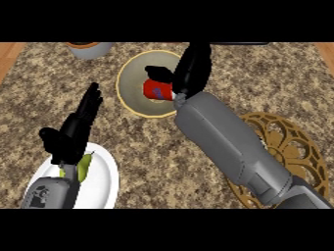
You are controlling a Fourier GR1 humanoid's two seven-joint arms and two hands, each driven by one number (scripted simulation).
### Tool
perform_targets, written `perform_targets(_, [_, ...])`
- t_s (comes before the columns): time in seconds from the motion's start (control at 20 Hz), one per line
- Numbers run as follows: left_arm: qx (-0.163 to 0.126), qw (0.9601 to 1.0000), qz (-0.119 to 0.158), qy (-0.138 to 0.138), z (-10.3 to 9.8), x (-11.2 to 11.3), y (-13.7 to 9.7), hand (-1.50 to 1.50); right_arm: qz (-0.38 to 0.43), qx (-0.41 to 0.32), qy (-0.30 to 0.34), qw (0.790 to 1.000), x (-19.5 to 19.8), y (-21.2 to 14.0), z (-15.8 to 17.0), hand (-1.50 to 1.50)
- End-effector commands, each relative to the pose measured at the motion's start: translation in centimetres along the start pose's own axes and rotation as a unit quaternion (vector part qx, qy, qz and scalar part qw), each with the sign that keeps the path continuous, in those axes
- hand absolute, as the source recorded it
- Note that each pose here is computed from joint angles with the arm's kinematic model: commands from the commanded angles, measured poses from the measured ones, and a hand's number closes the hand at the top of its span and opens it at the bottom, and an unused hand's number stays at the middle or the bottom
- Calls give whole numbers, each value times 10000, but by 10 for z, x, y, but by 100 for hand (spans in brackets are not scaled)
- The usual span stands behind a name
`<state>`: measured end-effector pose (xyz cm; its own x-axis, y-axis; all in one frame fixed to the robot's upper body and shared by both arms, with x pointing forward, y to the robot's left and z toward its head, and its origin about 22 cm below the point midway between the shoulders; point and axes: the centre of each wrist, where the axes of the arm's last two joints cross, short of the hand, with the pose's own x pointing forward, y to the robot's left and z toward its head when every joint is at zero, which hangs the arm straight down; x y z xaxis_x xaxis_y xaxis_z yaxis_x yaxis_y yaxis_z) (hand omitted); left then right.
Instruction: Pick the can from the placemat and place it in the bowl
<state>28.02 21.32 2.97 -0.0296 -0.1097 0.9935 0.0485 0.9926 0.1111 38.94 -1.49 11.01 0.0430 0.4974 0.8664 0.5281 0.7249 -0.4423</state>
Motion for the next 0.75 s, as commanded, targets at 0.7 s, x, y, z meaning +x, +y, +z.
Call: perform_targets(0.7, [179, 9998, -52, -2, 13, -5, -7, 0, -1043, 503, 133, 9932, -45, -53, 85, -150])
